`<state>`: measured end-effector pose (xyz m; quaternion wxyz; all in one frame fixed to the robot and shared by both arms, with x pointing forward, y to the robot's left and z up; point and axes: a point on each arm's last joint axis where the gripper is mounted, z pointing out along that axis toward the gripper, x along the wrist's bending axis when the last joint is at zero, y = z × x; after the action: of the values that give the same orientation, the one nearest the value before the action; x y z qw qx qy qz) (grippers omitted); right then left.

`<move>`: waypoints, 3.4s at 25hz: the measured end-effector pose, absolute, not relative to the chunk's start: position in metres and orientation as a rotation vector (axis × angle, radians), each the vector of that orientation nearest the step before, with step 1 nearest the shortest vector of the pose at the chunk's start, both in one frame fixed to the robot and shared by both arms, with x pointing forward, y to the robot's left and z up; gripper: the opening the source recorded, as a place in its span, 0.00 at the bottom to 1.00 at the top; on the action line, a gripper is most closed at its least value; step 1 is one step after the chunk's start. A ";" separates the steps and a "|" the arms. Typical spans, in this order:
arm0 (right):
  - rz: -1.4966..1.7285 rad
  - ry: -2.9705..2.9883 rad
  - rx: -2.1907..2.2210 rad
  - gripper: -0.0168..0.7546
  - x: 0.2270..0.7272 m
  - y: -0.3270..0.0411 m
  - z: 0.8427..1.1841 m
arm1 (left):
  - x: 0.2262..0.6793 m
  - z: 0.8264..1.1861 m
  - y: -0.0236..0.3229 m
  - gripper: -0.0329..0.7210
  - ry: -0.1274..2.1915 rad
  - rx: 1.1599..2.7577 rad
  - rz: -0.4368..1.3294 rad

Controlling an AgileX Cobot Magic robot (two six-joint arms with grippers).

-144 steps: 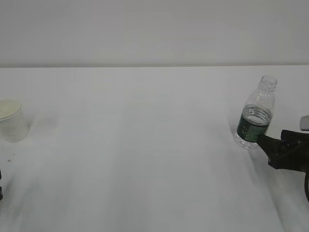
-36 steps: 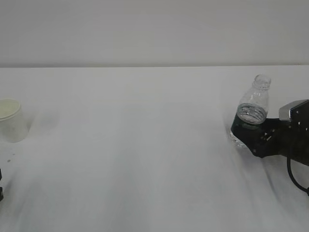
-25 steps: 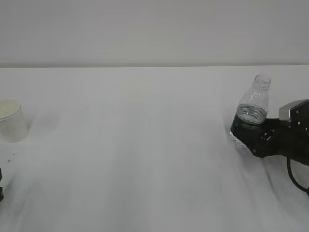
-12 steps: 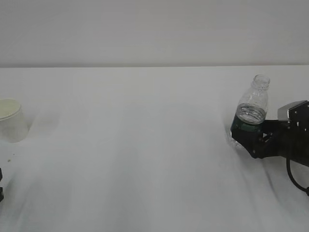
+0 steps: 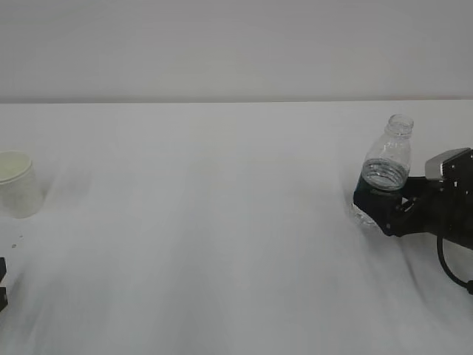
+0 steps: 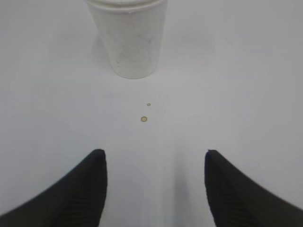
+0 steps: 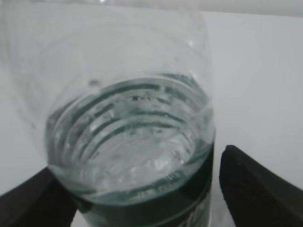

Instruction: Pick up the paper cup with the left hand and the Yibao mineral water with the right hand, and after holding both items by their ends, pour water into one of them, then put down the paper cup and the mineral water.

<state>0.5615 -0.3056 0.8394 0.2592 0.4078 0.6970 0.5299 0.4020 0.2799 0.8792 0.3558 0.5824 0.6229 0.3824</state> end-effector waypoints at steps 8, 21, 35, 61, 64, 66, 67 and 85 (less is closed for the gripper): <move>1.460 1.921 1.059 0.90 0.569 -0.294 0.840 | 0.402 0.879 0.279 0.67 1.602 1.510 0.983; 1.403 1.962 1.098 0.84 0.570 -0.293 0.836 | 0.402 0.879 0.279 0.66 1.596 1.514 0.978; 1.401 1.956 1.103 0.75 0.570 -0.294 0.836 | 0.402 0.879 0.278 0.66 1.589 1.519 0.974; 1.459 1.923 1.184 0.66 0.570 -0.293 0.837 | 0.402 0.879 0.276 0.65 1.567 1.535 0.959; 1.463 1.930 1.180 0.66 0.570 -0.292 0.837 | 0.402 0.879 0.276 0.65 1.567 1.535 0.959; 1.458 1.937 1.176 0.66 0.569 -0.292 0.837 | 0.402 0.879 0.276 0.65 1.567 1.535 0.959; 1.455 1.939 1.174 0.66 0.570 -0.292 0.838 | 0.402 0.879 0.276 0.65 1.567 1.535 0.959; 1.424 1.974 1.056 0.66 0.570 -0.291 0.871 | 0.402 0.879 0.276 0.65 1.567 1.535 0.958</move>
<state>0.5701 -0.2915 0.8710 0.2416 0.3862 0.7219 0.5209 0.4023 0.2759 0.8792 0.3653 0.5970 0.6093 0.3727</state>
